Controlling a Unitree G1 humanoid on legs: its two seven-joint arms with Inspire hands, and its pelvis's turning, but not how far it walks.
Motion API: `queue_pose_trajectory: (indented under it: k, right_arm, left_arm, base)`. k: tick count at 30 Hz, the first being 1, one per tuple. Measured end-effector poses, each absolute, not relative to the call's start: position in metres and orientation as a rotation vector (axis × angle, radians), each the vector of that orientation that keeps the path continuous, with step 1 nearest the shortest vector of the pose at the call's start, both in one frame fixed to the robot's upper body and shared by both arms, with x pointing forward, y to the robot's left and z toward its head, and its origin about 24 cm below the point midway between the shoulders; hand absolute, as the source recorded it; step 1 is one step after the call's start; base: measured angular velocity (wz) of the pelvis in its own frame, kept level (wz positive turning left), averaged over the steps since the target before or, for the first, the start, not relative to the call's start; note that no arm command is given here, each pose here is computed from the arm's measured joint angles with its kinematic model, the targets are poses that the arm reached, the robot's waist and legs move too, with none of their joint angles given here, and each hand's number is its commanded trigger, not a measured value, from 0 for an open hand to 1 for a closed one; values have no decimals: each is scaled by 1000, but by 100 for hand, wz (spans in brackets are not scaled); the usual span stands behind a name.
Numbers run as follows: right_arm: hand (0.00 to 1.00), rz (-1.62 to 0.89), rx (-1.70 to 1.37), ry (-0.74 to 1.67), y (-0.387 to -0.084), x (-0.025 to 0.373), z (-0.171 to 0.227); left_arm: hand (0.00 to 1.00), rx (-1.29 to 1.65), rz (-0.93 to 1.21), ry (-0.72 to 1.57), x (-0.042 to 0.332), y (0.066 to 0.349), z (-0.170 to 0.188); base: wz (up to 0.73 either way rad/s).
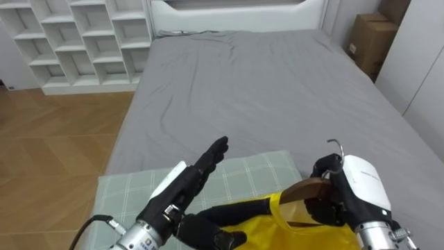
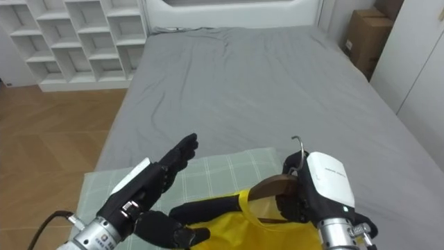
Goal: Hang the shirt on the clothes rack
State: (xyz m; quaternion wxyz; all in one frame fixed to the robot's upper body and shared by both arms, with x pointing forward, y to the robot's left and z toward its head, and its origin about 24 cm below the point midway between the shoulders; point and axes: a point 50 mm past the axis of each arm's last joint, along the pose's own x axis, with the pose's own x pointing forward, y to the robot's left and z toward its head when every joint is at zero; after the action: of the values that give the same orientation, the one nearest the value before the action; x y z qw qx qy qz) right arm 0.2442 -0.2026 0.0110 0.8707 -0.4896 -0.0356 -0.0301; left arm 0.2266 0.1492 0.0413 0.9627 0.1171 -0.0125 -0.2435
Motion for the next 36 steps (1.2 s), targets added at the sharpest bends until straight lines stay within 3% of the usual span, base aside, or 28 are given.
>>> queue_pose_trajectory:
  k: [15,36]
  right_arm:
    - [100,-98,-1029,-13,-216,232,2]
    - [100,-43,-977,39,-203,227,-13]
  left_arm:
    - [0,238,-459,60,224,158,22]
    - [0,197,-403,97,219,158,14]
  base:
    - [-13]
    - [-61]
